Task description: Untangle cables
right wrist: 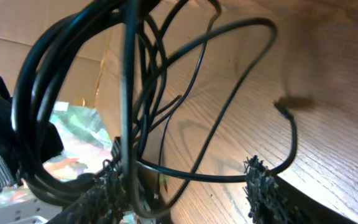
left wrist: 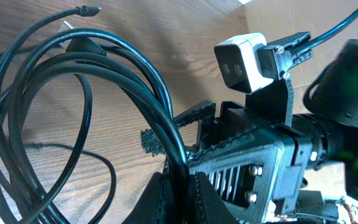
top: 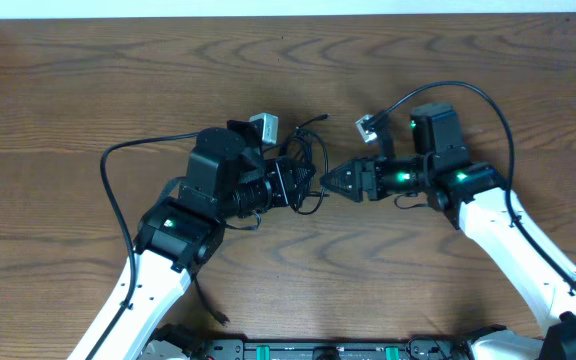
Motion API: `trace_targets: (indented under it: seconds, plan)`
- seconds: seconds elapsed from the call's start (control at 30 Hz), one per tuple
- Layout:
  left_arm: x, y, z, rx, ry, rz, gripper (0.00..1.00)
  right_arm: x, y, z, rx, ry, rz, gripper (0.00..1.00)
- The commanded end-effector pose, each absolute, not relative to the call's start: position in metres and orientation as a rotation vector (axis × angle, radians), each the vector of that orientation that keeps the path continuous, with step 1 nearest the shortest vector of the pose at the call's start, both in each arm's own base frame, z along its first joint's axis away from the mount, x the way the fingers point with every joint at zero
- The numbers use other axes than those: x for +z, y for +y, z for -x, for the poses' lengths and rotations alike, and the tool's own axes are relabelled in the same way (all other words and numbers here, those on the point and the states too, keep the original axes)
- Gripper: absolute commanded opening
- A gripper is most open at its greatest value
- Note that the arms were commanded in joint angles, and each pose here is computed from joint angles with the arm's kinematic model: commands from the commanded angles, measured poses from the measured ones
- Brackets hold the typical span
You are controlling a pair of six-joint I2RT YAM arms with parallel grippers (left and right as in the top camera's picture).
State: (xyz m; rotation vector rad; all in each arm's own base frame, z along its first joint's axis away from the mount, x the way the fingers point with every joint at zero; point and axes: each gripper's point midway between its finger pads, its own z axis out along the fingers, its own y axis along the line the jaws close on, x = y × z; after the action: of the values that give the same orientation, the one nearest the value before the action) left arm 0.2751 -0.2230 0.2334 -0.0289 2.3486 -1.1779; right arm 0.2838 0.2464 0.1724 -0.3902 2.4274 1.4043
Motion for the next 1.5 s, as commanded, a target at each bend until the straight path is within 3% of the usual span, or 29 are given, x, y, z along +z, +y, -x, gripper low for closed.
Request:
trace_targets:
  seconds: [0.0, 0.07, 0.1, 0.13, 0.2, 0.23, 0.43, 0.6, 0.83, 1.03, 1.13, 1.33, 1.47]
  plan:
    - [0.242, -0.225, -0.277, -1.186, 2.322, -0.020, 0.08, 0.162, 0.254, -0.283, 1.323, 2.483, 0.338, 0.59]
    - [0.242, -0.226, -0.276, -1.191, 2.321, -0.023, 0.08, 0.156, 0.256, -0.284, 1.262, 2.507, 0.322, 0.58]
    - [0.243, -0.227, -0.274, -1.207, 2.323, -0.033, 0.08, 0.153, 0.256, -0.284, 1.232, 2.516, 0.314, 0.52]
    - [0.244, -0.229, -0.272, -1.223, 2.323, -0.043, 0.08, 0.149, 0.255, -0.287, 1.188, 2.530, 0.288, 0.42]
    - [0.249, -0.235, -0.266, -1.287, 2.318, -0.088, 0.08, 0.139, 0.246, -0.295, 1.067, 2.567, 0.188, 0.11]
    - [0.254, -0.240, -0.260, -1.336, 2.303, -0.141, 0.08, 0.131, 0.235, -0.303, 0.954, 2.588, 0.097, 0.01]
    - [0.275, -0.249, -0.234, -1.462, 2.169, -0.474, 0.08, 0.097, 0.152, -0.322, 0.430, 2.655, -0.266, 0.01]
    - [0.278, -0.220, -0.256, -1.397, 2.155, -0.359, 0.08, 0.081, 0.069, -0.314, 0.075, 2.686, -0.538, 0.01]
    - [0.275, -0.160, -0.296, -1.273, 2.134, -0.114, 0.08, 0.075, 0.006, -0.305, -0.029, 2.684, -0.798, 0.01]
    - [0.266, -0.121, -0.308, -1.216, 2.159, 0.059, 0.08, 0.074, -0.010, -0.303, -0.028, 2.681, -0.853, 0.01]
    - [0.260, -0.118, -0.305, -1.219, 2.188, 0.095, 0.08, 0.075, 0.014, -0.309, 0.154, 2.726, -0.738, 0.01]
    - [0.251, -0.129, -0.294, -1.211, 2.229, 0.010, 0.09, 0.113, 0.117, -0.318, 0.861, 2.629, 0.096, 0.01]
    - [0.246, -0.134, -0.288, -1.220, 2.258, -0.010, 0.17, 0.134, 0.143, -0.308, 1.050, 2.477, 0.393, 0.01]
